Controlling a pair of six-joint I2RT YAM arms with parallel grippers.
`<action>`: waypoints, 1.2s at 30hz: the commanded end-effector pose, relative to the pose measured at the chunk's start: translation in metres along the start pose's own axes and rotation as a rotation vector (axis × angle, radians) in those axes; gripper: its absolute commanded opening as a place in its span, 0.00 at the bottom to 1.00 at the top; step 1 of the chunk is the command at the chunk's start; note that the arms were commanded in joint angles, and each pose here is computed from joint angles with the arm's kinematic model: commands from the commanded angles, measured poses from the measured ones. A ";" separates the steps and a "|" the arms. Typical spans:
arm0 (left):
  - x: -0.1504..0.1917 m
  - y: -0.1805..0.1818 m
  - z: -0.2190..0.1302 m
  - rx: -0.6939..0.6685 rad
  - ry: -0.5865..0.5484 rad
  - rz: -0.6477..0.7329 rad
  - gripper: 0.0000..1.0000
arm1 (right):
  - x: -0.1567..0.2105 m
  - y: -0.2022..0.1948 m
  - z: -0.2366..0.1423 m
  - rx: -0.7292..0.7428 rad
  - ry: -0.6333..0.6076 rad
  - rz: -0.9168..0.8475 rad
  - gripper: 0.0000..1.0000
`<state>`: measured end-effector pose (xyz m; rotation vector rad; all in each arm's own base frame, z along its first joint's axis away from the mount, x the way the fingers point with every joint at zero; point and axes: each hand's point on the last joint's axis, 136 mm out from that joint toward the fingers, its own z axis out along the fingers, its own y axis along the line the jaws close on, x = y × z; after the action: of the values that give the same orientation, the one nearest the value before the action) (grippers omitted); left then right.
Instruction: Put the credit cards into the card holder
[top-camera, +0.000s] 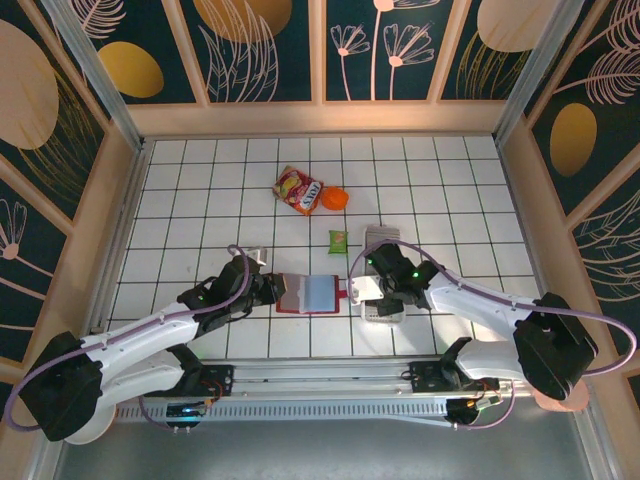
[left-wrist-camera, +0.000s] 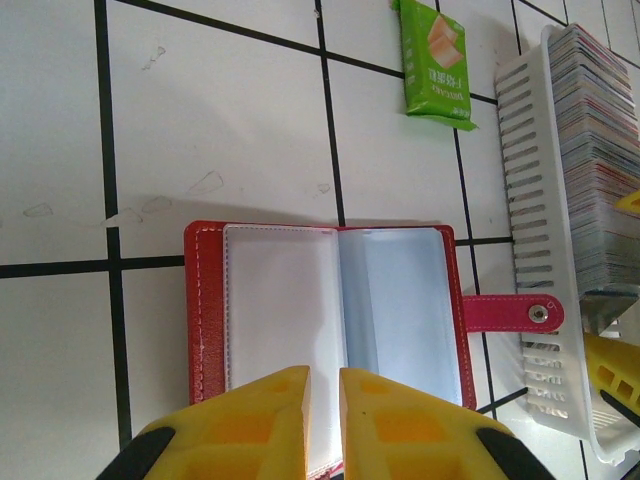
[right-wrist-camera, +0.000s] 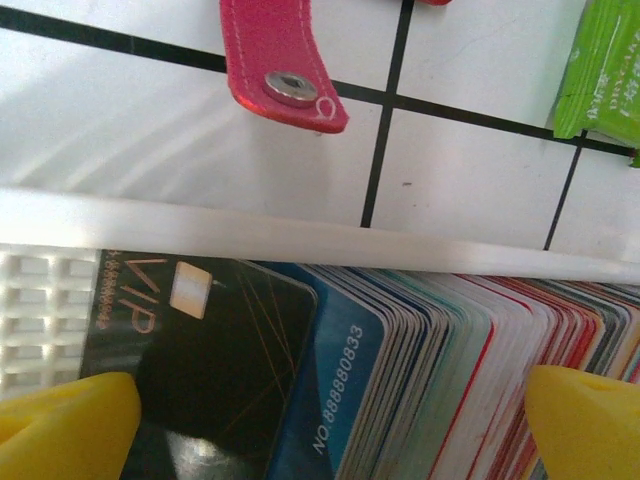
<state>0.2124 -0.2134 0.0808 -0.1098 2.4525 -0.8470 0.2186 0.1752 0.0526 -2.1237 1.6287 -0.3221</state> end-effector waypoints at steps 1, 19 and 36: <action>0.001 0.004 0.001 -0.010 -0.006 -0.007 0.15 | 0.010 -0.012 0.003 0.072 0.050 -0.021 0.99; 0.002 0.002 0.001 0.001 -0.002 -0.013 0.15 | 0.009 -0.015 -0.007 0.066 0.037 -0.019 0.73; 0.002 0.000 0.001 0.009 0.003 -0.020 0.13 | 0.007 -0.007 -0.017 0.043 0.002 -0.007 0.49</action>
<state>0.2119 -0.2137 0.0803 -0.1222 2.4567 -0.8544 0.2160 0.1676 0.0621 -2.1301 1.6014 -0.3530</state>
